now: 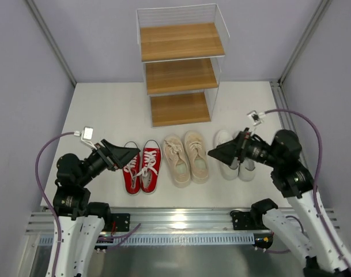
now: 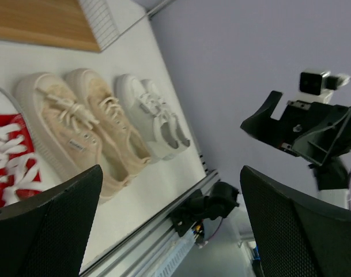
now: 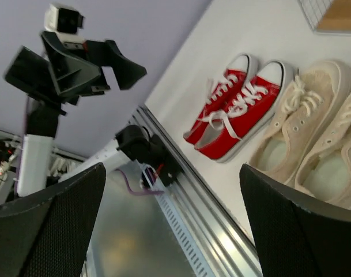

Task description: Place and organize the shoes onto the shoe shelf

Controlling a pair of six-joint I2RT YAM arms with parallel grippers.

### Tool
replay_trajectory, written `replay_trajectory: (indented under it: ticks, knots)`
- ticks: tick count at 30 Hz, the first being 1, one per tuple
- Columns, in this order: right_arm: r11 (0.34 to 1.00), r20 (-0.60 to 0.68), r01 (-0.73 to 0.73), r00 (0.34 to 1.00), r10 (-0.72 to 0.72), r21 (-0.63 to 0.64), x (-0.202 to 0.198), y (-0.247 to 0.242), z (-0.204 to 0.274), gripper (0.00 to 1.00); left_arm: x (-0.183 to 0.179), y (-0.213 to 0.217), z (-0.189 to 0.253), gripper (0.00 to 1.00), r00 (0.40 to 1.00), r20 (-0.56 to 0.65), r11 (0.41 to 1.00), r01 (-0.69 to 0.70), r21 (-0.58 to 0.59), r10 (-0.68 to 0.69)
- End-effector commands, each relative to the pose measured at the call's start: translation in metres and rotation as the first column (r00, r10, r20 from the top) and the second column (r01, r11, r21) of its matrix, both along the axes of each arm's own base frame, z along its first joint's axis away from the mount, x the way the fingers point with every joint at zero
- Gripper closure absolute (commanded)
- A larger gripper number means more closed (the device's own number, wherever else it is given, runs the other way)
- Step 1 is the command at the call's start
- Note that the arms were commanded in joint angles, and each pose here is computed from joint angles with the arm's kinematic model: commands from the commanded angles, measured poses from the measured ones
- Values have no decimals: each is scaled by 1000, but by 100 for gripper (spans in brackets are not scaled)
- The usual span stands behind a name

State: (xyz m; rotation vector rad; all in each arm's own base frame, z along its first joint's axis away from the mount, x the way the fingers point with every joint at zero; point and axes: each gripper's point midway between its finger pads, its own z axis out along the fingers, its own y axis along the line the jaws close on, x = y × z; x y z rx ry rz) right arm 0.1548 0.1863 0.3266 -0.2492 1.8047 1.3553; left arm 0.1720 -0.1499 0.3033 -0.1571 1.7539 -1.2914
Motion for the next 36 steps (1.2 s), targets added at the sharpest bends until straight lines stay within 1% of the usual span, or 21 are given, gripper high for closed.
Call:
replay_trajectory:
  ticks: [1,2,3,4,5,6,9,12,13,14,16,17,19,21,24,29,31,32,33,35,36]
  knots:
    - [962,-35,-36,999,28,-271,5,40,-34,3,4,14,-40,0,989,-120,988,-66,142,84]
    - [925,-50,-31,999,13,-379,7,47,-42,3,3,16,-50,0,983,-157,984,-69,163,94]
    - [857,-88,-11,995,-40,-514,19,59,-71,3,4,20,-57,0,977,-180,979,-77,189,112]
    - [776,-36,107,986,-165,-622,39,53,-85,3,6,24,-64,0,970,-200,972,-97,215,141]
    - [748,-31,100,987,-159,-656,37,61,-87,3,5,25,-69,0,966,-213,969,-96,228,146]
    - [717,-48,86,985,-164,-691,43,70,-103,3,2,28,-77,0,957,-243,964,-96,246,157]
    - [703,-37,105,982,-183,-703,55,82,-125,3,-5,30,-85,0,950,-262,961,-98,258,167]
    - [626,5,200,954,-300,-754,67,69,-142,3,-11,32,-87,0,951,-251,958,-113,265,181]
    - [581,28,233,940,-340,-780,73,62,-148,3,-14,35,-88,0,949,-246,955,-127,268,195]
    - [554,32,244,931,-363,-796,73,57,-154,3,-16,35,-89,0,949,-244,954,-130,269,198]
    - [544,27,241,928,-372,-804,71,58,-162,3,-17,37,-91,0,947,-247,952,-136,274,207]
    - [558,14,227,933,-359,-798,70,62,-170,3,-17,37,-94,0,945,-255,952,-134,277,207]
    - [563,9,225,933,-360,-795,70,64,-179,3,-16,36,-95,0,945,-257,952,-131,276,204]
    - [569,-17,199,936,-352,-798,68,69,-194,3,-14,35,-95,0,944,-263,954,-124,273,198]
    - [597,-67,150,943,-326,-788,64,81,-211,3,-13,35,-92,0,945,-260,954,-127,273,200]
    - [606,-110,115,941,-321,-787,62,92,-234,0,-11,37,-94,0,940,-264,949,-136,284,214]
    - [596,-116,106,939,-323,-796,64,94,-242,7,-11,37,-97,0,938,-273,949,-132,286,212]
    - [590,-116,104,939,-323,-801,64,94,-245,13,-10,37,-99,0,937,-277,949,-133,286,214]
    - [583,-116,102,939,-324,-806,64,94,-248,33,-10,37,-99,0,937,-277,949,-131,286,213]
    - [571,-113,101,938,-327,-814,66,95,-253,54,-10,37,-99,0,937,-277,950,-131,284,212]
    - [568,-112,102,937,-330,-817,66,95,-254,62,-9,37,-99,0,937,-275,950,-133,282,213]
